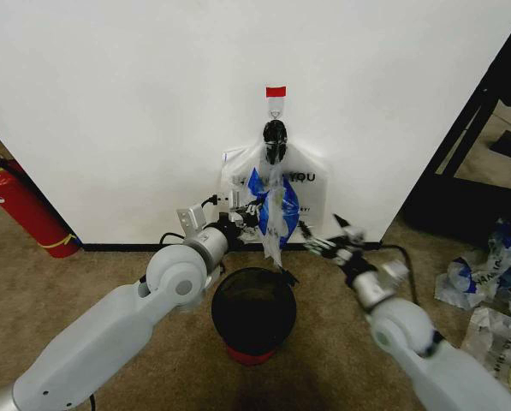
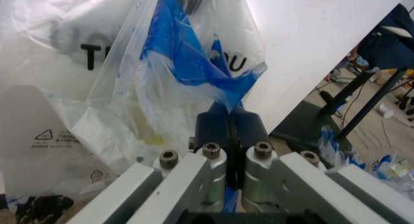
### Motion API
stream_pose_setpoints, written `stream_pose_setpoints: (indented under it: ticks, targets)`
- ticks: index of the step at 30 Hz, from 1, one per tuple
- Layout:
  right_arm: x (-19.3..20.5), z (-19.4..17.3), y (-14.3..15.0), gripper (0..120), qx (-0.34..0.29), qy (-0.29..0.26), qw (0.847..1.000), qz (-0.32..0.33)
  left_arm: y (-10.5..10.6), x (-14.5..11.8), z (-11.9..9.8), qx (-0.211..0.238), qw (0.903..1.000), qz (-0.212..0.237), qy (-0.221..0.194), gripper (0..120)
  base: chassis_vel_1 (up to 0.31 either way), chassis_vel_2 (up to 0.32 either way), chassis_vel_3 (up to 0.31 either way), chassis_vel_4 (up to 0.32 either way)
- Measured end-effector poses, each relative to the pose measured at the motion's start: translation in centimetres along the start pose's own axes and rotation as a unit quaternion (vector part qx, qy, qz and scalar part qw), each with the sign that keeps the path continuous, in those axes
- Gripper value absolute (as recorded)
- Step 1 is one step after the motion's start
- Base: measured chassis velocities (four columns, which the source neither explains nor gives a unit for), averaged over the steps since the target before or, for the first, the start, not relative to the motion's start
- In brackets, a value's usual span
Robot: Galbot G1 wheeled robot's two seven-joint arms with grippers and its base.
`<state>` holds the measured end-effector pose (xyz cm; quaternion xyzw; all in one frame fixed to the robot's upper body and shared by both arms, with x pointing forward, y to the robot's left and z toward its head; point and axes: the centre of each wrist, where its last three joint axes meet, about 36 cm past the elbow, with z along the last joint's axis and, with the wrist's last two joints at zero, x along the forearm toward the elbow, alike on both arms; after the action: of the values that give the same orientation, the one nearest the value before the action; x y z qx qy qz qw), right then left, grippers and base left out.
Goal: Pick up the garbage bag from the wall and place it over the trash bin.
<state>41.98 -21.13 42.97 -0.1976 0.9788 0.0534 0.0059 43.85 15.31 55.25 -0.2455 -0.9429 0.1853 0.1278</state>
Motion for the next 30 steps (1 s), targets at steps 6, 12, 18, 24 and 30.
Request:
stream_pose_setpoints:
  ticks: [6, 12, 18, 24, 30]
  targets:
    - [-2.0, 0.6, -0.2, 99, 0.007, 0.01, 1.0, 0.021, 0.6, 0.0, 0.3, 0.0, 1.0, -0.007, 0.004, 0, 0.0, 0.0, 0.0, 0.0]
    - [-4.0, 1.1, -0.5, 84, -0.013, 0.032, 0.999, 0.027, 0.4, -0.1, 0.3, -0.001, 1.0, -0.004, 0.004, 0, 0.0, 0.0, 0.0, 0.0]
    - [-5.1, 0.7, -0.7, 63, -0.025, 0.047, 0.998, 0.025, -0.1, 0.0, -0.1, -0.005, 1.0, 0.004, 0.004, 0, 0.0, 0.0, 0.0, 0.0]
    - [-6.0, 0.3, -0.7, 39, -0.037, 0.052, 0.998, 0.02, -0.3, 0.1, -0.2, -0.005, 0.9999, 0.009, 0.004, 0, 0.0, 0.0, 0.0, 0.0]
    - [-6.0, 0.2, -0.5, 19, -0.044, 0.05, 0.998, 0.021, -0.4, 0.3, -0.3, -0.004, 1.0, 0.008, 0.003, 0, 0.0, 0.0, 0.0, 0.0]
